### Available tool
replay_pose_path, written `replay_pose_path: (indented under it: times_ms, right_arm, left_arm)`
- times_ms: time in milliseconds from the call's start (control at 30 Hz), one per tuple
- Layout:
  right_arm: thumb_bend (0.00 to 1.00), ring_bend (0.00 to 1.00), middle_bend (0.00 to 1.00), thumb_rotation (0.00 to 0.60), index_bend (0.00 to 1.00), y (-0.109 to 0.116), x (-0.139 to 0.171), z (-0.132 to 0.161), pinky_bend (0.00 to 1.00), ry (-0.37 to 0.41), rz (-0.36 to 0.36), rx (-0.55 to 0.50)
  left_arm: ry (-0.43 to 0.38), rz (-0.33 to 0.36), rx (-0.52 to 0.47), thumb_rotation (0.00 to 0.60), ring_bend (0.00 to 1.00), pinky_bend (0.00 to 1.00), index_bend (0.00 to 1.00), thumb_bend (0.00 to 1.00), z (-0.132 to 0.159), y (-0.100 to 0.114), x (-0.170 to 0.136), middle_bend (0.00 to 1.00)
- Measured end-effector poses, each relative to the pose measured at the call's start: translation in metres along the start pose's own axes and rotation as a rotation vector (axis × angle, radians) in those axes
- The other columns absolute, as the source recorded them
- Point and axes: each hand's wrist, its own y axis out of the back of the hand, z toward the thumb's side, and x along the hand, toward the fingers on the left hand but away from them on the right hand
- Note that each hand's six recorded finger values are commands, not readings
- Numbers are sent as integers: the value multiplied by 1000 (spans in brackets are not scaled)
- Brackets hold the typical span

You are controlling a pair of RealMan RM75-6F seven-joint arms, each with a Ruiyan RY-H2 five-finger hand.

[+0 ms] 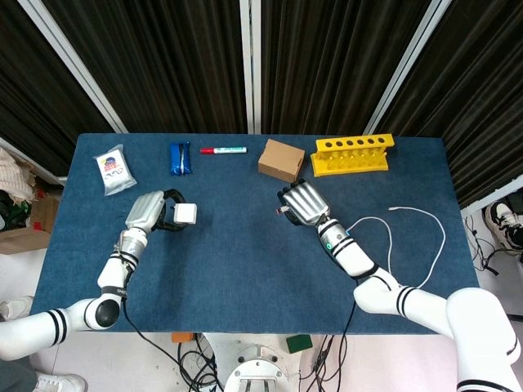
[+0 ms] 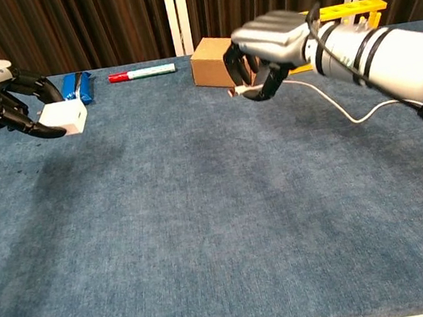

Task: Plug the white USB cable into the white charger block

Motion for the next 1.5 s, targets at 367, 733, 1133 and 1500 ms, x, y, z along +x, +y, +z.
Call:
replay_pose_path:
  times_ms: [367, 733, 1133, 1500]
  right_arm:
    - [949, 512, 602, 600, 630, 34, 16, 5, 533, 18, 51, 39]
    - [951, 513, 605, 600, 622, 41, 17, 12, 536, -37, 178, -20]
    - [963, 527, 614, 600, 622, 59, -1, 50, 542, -46, 235, -24]
    - [971, 540, 614, 600, 623, 50, -14, 72, 544, -159, 293, -32]
  left_arm:
    - [-26, 5, 36, 600, 778, 990, 610, 209, 14, 4, -1, 510]
    - [-96, 19, 106, 600, 778, 990, 610, 209, 38, -3, 3, 517]
    - [-145, 29, 142, 600, 778, 990, 610, 210, 57, -16, 7, 517]
    - [-97, 55, 144, 600, 780, 991, 609, 211, 68, -13, 15, 518]
